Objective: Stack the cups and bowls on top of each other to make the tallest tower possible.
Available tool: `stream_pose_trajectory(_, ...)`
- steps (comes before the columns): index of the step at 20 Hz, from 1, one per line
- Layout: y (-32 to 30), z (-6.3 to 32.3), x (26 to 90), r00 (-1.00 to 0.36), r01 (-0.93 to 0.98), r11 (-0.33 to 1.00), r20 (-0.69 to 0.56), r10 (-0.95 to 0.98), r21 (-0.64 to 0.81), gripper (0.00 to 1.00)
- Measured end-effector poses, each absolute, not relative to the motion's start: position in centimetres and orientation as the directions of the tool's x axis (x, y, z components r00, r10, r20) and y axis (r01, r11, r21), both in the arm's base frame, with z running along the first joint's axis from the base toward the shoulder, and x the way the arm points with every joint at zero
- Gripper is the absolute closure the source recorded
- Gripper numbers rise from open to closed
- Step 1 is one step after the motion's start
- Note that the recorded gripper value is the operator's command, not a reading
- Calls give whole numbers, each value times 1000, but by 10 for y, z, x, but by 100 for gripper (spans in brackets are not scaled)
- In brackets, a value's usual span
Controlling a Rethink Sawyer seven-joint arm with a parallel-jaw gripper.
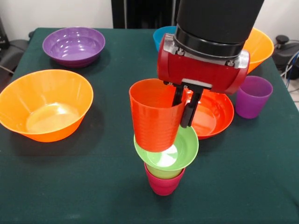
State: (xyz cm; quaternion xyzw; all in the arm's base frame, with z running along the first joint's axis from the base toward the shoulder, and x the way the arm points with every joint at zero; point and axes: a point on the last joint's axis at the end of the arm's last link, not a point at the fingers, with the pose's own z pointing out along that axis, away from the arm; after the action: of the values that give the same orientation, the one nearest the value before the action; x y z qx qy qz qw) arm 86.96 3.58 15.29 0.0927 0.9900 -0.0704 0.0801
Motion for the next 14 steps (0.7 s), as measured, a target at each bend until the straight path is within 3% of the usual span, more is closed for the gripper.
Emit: stream_pose_trajectory(14,42,132,860,-966,189,975,-198,164,-117,100)
